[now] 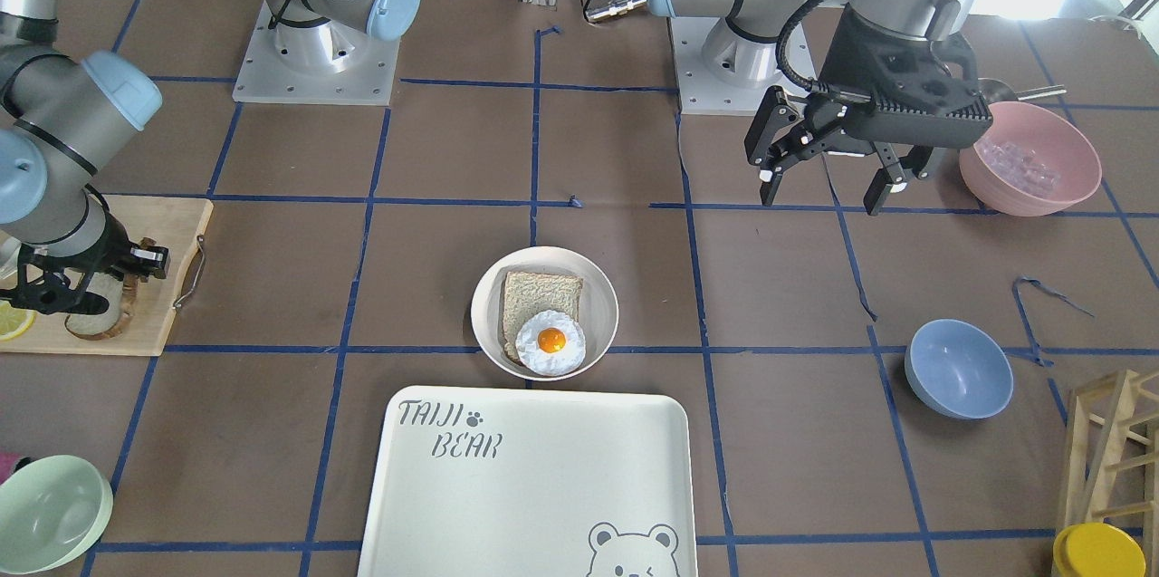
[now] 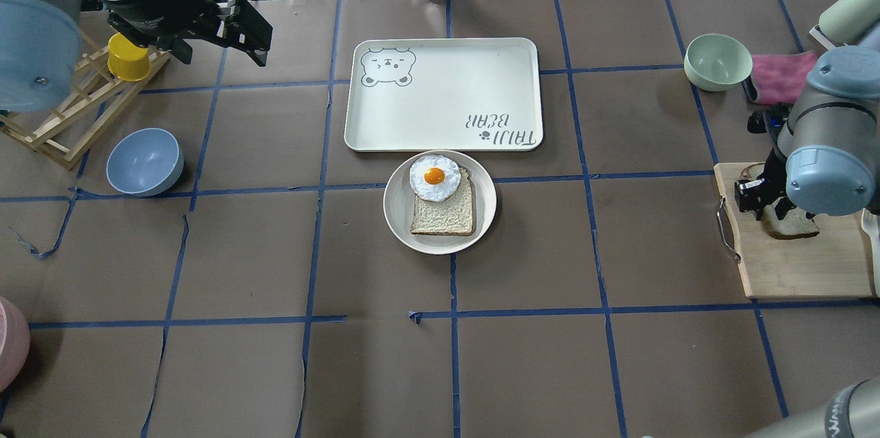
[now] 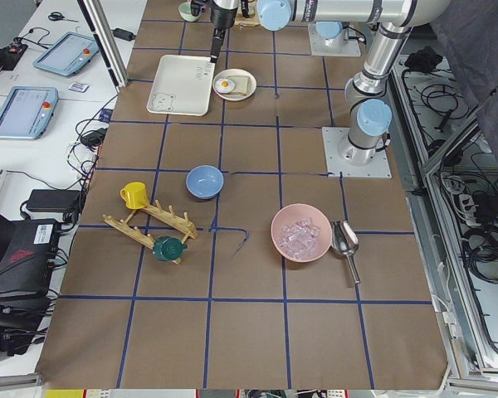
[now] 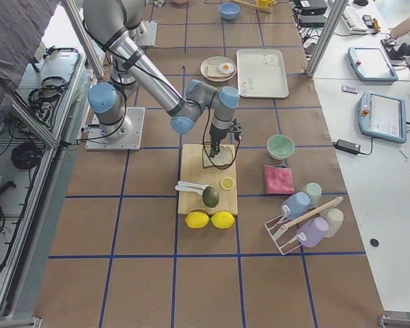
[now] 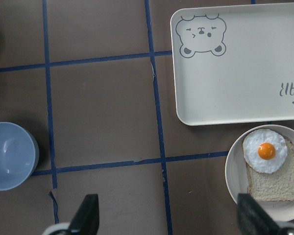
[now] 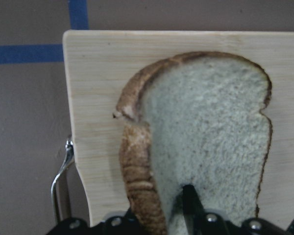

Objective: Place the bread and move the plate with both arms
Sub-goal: 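Grasp the bread slice with the right gripper and lift it, then carry the bread slice with the right gripper over the egg plate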

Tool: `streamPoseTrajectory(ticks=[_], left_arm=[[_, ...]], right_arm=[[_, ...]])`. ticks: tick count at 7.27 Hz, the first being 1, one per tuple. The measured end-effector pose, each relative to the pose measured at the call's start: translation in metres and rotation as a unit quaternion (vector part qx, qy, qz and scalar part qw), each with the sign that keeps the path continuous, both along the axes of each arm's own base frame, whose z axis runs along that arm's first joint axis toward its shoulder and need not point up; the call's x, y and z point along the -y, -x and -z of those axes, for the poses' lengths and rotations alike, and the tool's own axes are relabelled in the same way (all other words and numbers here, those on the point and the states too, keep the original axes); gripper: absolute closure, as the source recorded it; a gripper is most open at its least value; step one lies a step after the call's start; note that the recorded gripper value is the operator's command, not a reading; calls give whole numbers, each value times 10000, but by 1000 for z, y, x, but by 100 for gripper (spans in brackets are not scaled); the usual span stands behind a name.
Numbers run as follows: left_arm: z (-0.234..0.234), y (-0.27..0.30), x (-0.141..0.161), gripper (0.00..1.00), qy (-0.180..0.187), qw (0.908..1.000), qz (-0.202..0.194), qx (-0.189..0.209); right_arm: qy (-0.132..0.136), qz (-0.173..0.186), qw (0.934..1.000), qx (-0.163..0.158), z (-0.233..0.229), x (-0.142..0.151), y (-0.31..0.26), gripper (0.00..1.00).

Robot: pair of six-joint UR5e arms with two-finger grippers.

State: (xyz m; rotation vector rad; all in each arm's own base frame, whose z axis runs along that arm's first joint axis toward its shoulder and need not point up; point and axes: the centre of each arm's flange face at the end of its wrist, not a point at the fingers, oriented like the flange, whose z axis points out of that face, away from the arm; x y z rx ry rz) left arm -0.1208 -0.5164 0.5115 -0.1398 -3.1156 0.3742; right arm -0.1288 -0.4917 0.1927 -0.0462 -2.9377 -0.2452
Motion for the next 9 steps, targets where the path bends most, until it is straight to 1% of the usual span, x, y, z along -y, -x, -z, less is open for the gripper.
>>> streamPoseTrajectory(ticks=[1,3,5,6,7,9], left_arm=[[0,0,0,0,-3,10000,0,0],[0,0,0,0,-5,10000,1,-2],[0,0,0,0,-1,10000,0,1],[0,0,0,0,-1,10000,0,-2],[0,0,0,0,-2,10000,1,-2],[0,0,0,0,2,10000,-3,8]], right_arm=[[0,3,10000,-70,-5,0,1,100],[84,7,9998,-177,-21,-2,0,100],[218,172,9990,-345,-49,-6,-11,100],[314,170,9982,-490,-71,-3,-25,100],[378,126,9972,-630,-99,6,-47,100],[326,242,9968,-694,-145,28,-107,100]])
